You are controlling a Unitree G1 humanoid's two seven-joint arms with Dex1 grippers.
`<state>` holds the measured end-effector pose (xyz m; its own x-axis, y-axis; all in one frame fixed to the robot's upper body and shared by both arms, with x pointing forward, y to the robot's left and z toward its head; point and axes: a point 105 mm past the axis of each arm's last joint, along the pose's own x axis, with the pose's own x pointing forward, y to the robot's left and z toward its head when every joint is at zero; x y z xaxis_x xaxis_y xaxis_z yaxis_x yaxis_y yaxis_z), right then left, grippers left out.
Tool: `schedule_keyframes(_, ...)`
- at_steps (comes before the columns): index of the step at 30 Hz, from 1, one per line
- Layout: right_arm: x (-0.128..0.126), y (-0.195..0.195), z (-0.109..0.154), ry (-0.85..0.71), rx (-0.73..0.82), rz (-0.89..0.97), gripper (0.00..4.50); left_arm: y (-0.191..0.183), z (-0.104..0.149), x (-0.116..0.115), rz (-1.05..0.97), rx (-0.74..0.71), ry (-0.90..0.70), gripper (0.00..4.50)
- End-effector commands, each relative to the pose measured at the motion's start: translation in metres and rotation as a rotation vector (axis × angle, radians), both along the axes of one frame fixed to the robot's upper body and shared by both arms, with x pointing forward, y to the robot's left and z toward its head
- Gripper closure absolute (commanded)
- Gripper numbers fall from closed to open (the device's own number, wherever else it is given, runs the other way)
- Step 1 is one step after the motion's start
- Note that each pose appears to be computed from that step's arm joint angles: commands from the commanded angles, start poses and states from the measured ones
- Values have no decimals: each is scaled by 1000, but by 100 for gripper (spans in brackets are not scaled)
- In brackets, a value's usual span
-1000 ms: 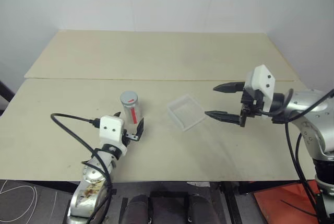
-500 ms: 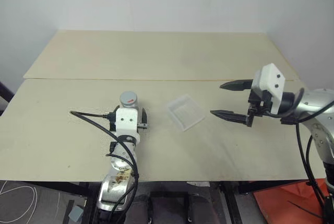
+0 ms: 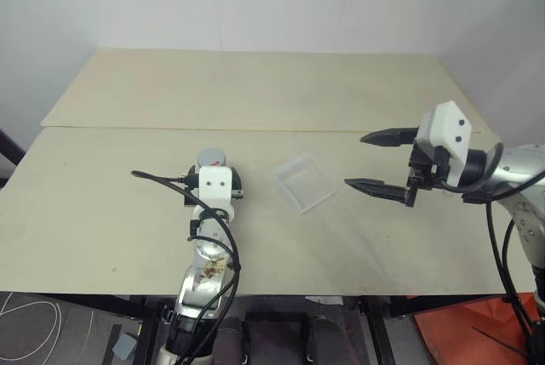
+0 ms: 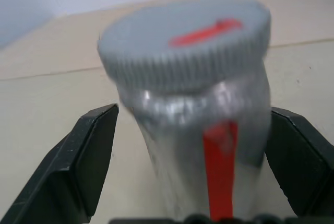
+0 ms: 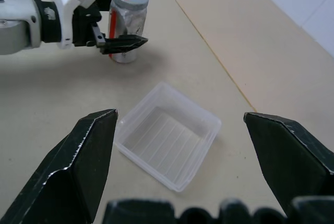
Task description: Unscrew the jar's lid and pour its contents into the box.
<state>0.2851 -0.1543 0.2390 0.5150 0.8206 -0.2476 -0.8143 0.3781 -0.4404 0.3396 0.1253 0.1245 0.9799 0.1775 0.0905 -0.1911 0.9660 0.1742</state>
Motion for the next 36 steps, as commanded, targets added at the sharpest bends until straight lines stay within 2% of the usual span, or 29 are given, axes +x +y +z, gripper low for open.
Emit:
schedule_keyframes(1,-4,-2,12,-46,-1,-8,0,-8,13,4,-3,-20,-64,4)
schedule_keyframes(2,-5,-2,12,-48,0,-6,0,-9,13,5,-6,-23,-62,4)
schedule_keyframes(5,-4,-2,14,-52,2,-7,0,-10,13,8,-8,-31,-58,62)
schedule_keyframes(9,-4,-1,14,-58,7,-1,0,-7,13,7,-7,-33,-59,186)
schedule_keyframes(15,-5,4,14,-61,28,23,0,-6,13,7,-23,-45,-55,256)
schedule_keyframes(19,-5,10,13,-62,43,41,0,-11,19,9,-142,-113,-65,256)
schedule_keyframes(22,-7,16,11,-59,54,61,0,-20,33,5,-360,-193,-81,256)
schedule_keyframes(27,-7,28,7,-60,85,92,0,-14,65,-2,-630,-306,-81,256)
schedule_keyframes(30,-9,34,7,-59,105,114,0,-14,79,-18,-841,-342,-33,256)
schedule_keyframes(32,-9,35,7,-53,120,129,0,-11,79,-32,-958,-294,7,256)
schedule_keyframes(36,-2,40,8,-39,165,126,0,0,81,-40,-1108,-139,76,256)
